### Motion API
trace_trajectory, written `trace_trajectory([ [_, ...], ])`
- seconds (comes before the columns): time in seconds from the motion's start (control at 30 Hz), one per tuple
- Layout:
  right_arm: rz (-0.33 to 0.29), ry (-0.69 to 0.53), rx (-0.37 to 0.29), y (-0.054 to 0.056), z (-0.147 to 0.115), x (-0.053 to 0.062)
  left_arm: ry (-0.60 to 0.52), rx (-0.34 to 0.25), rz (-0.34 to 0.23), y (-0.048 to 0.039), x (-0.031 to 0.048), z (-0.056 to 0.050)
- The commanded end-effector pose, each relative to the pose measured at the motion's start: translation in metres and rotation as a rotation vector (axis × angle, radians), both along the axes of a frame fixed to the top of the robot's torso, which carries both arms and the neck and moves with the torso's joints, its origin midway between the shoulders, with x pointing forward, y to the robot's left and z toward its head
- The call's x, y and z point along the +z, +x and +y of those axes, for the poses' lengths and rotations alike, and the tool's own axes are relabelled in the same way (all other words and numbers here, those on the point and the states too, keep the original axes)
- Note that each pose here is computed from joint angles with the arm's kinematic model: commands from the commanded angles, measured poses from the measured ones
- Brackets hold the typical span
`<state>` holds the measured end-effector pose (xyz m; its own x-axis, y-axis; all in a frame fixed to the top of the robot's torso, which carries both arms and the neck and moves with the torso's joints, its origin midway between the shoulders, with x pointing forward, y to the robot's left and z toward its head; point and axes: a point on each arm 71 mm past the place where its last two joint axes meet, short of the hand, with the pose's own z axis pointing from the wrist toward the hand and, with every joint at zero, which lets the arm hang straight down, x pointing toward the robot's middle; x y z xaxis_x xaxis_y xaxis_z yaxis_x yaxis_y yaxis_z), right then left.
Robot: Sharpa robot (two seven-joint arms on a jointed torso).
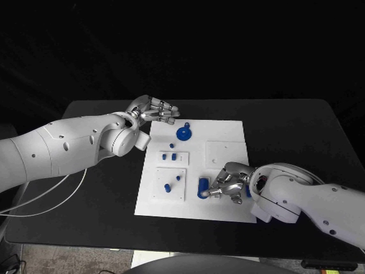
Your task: Assemble the parts on the task board
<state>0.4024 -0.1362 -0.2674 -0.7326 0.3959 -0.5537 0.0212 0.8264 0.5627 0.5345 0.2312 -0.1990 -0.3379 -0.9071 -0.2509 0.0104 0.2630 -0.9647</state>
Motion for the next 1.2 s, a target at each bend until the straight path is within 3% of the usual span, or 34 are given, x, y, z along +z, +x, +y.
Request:
trace_trajectory([
  [0.03, 0.018, -0.011, 0.05, -0.0029, 0.0017, -0.0014, -0.011, -0.015, 0.003, -0.0006, 0.0007, -0.0021],
  [0.73, -0.01, -0.079, -0.043, 0.0048, -0.0027, -0.0045, -0.01, -0.015, 0.005, -0.001, 0.0006, -0.0015],
  [1.2, 0.0, -0.095, -0.048, 0.0059, -0.0036, -0.0064, -0.009, -0.016, 0.008, -0.0012, 0.0004, -0.0007],
])
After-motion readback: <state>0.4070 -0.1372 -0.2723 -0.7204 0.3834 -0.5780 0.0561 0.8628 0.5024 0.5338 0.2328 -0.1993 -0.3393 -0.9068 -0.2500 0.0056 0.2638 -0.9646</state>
